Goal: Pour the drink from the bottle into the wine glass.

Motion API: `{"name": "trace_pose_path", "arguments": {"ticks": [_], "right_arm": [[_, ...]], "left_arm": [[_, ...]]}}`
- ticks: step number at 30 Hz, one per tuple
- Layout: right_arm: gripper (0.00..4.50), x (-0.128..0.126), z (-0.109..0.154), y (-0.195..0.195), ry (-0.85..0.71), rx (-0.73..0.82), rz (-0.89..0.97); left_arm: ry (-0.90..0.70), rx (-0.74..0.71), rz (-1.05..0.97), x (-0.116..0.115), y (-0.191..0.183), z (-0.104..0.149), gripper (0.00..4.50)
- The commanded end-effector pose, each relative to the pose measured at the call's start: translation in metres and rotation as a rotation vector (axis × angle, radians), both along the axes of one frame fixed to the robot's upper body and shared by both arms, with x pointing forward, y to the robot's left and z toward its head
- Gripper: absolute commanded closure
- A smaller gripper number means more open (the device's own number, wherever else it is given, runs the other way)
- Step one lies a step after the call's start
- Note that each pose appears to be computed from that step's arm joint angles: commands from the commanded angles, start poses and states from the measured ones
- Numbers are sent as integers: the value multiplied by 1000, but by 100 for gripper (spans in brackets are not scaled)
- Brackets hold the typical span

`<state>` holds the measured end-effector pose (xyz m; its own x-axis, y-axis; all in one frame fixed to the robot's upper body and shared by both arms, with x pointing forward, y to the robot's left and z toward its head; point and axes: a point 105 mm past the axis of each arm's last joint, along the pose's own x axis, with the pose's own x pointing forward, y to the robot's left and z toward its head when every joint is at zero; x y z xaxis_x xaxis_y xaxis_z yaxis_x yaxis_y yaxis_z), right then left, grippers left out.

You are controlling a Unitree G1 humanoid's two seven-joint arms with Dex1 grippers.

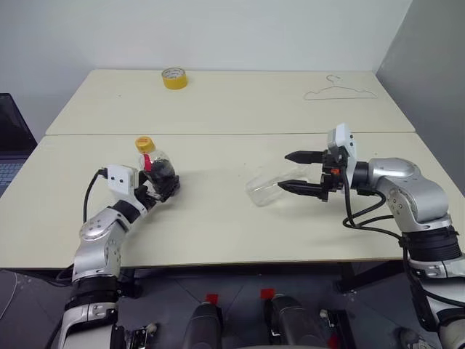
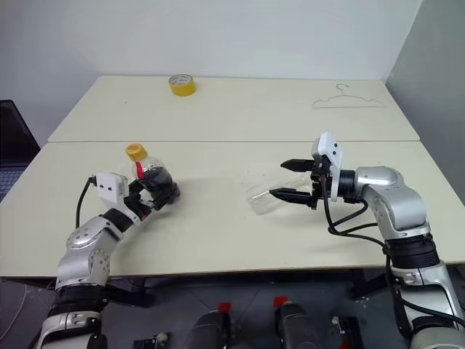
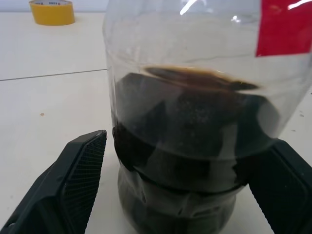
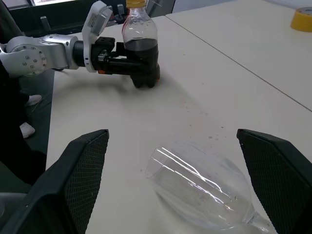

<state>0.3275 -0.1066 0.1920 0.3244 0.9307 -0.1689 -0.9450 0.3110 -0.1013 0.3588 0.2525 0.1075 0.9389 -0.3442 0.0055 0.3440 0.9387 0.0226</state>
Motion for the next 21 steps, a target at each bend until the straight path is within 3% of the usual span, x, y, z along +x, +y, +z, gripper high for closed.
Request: {"name": "trace_pose_path", "arguments": {"ticks": [1,5,11,21], "right_arm": [[0,-1,15,3,-57,9,12],[0,-1,15,2,-58,9,12],[0,-1,15,2,-57,8,11],[0,0,25,13,-91,29,23]], "left_arm": [[-67,13,-18,5,-5,14,10],[-73,12,-29,7,-7,15,10],[-71,15,-34,7,-8,14,148],[-86,35,-79,-1,-19,20,148]]}}
